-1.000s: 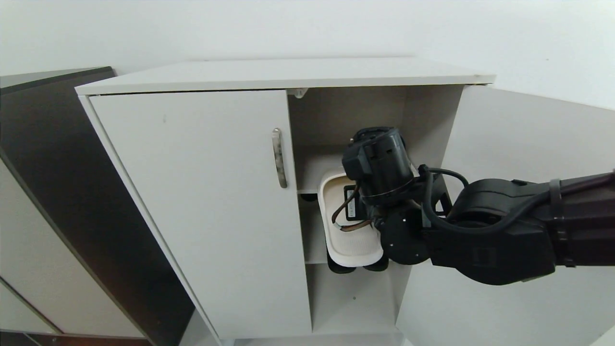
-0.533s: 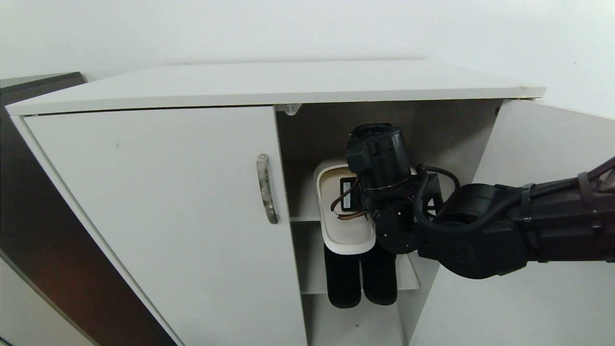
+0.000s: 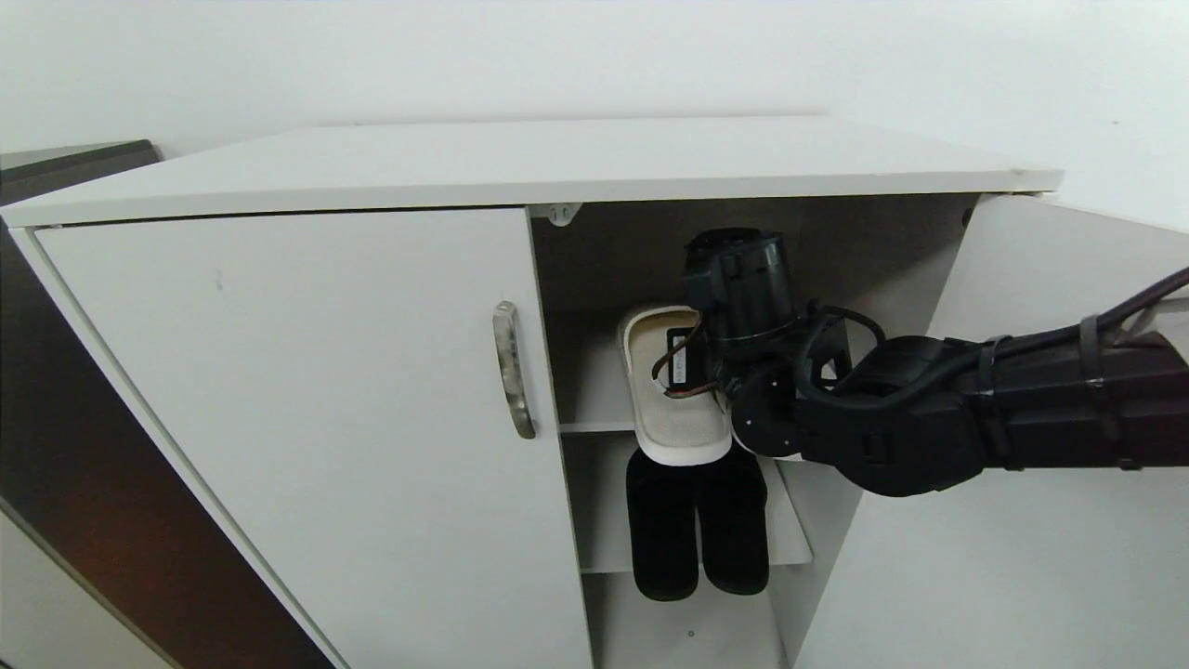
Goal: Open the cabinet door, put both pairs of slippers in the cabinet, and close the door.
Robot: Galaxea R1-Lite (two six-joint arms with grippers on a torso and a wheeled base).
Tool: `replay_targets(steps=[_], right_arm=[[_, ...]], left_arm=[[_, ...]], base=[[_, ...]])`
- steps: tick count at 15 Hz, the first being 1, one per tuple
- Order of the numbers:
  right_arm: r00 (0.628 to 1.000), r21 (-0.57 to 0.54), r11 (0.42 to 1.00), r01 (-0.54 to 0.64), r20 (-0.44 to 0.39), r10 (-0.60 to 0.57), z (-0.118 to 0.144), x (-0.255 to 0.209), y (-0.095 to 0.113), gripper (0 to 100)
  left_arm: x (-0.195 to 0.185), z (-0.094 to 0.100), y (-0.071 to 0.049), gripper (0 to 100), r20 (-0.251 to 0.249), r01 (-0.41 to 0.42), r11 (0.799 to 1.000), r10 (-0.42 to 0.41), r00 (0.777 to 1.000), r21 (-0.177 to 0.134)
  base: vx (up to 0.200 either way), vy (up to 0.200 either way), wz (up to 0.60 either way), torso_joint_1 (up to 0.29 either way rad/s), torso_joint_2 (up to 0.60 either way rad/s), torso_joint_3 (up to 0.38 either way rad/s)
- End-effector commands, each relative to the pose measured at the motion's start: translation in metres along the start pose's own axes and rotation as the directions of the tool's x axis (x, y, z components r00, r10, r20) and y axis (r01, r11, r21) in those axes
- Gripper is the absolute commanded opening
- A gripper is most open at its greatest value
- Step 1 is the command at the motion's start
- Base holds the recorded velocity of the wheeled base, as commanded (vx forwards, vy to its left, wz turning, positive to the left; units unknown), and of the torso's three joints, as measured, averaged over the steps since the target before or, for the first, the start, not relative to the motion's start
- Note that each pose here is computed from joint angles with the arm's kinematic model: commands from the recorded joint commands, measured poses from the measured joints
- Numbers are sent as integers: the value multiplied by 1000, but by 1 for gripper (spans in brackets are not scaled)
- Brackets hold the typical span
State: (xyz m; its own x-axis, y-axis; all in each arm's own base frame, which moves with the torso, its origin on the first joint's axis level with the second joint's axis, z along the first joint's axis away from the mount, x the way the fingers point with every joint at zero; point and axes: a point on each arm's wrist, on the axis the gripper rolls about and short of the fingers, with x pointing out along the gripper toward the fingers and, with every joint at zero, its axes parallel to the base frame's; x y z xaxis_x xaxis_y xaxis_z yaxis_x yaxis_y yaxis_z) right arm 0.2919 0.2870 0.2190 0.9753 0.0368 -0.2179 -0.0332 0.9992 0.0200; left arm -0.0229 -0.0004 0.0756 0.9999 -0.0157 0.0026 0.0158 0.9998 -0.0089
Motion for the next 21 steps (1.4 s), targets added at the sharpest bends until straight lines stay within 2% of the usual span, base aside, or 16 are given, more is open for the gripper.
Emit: replay_targets(steps=[1, 6, 21], right_arm=[[1000, 2, 1000, 23, -2, -23, -2, 19, 3, 0], [999, 16, 999, 39, 3, -39, 7, 41, 7, 0], [998, 2, 999, 54, -23, -54, -6, 56, 11, 0]], left_arm=[[0, 0, 0, 0, -1, 0, 1000, 0, 1000, 0], [0, 0, 0, 0, -1, -2, 1000, 2, 1000, 0], [0, 0, 0, 0, -1, -2, 1000, 2, 1000, -2]], base=[[0, 0, 0, 0, 0, 0], [0, 0, 0, 0, 0, 0], [0, 0, 0, 0, 0, 0]])
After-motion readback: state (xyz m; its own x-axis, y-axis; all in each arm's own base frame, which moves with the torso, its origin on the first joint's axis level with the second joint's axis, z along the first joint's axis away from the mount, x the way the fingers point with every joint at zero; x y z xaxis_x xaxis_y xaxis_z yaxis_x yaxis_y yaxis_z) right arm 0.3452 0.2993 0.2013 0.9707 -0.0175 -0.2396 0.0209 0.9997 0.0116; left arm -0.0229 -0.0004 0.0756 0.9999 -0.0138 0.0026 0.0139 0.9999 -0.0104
